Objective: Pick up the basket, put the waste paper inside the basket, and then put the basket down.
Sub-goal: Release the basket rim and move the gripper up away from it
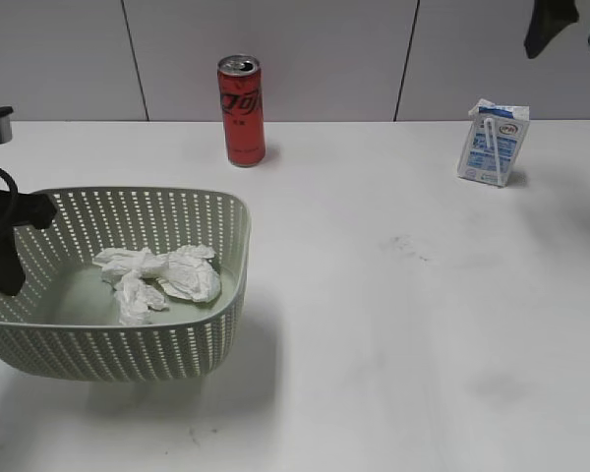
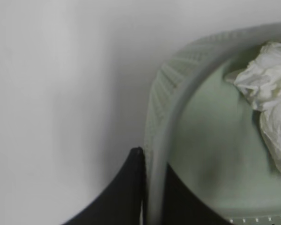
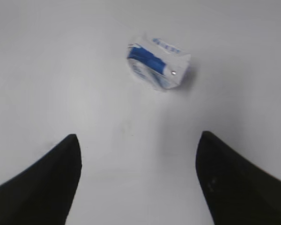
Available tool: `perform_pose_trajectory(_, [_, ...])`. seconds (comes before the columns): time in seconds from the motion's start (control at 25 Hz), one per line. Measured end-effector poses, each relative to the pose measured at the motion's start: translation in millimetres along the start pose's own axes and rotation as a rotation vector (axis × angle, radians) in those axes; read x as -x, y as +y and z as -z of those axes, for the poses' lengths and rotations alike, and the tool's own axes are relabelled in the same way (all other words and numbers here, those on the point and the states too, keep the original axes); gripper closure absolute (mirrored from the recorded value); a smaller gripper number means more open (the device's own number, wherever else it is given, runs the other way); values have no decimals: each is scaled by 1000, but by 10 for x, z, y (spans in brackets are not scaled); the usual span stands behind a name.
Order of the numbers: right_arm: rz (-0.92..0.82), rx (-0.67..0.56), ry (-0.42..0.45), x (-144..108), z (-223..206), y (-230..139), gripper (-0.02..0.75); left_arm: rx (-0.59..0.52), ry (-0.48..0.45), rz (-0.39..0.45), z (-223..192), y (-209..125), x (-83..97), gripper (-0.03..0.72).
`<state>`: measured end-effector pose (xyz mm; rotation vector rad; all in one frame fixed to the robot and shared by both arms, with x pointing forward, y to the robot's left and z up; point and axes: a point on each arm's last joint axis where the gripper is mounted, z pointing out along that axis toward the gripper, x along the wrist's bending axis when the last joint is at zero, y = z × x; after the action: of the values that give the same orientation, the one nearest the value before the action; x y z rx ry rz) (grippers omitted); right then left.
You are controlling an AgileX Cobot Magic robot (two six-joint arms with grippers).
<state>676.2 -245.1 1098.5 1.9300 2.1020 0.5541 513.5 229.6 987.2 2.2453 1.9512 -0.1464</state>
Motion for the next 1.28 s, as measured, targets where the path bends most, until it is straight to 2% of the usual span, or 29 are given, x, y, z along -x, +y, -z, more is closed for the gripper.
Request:
perform_pose_trajectory(0.08, [-28,-27,-13,118,8,-90,165,0,0,0,0,0,0,683])
perform_pose_trajectory(0.24, [-24,-92,-53,163,254,-528,165,-3,0,0,0,-3,0,683])
perform_pose_trajectory(0.48, [-21,-76,-63,117,1000,-1653,167,-5,1,-1,0,-5,-1,683])
perform_pose_trajectory(0.68, [-12,113,-62,93,1365,-2524,167,-5,0,0,0,-5,0,683])
perform_pose_trajectory(0.88, [-3,290,-60,88,1498,-3253,167,-2,-1,0,0,-2,1,683])
perform_pose_trajectory(1.12, [8,459,-57,97,1445,-3843,167,3,1,-15,-10,-1,55,683])
perform_pose_trajectory(1.28, [26,566,-57,99,1437,-4082,167,47,-5,-17,-27,29,162,683])
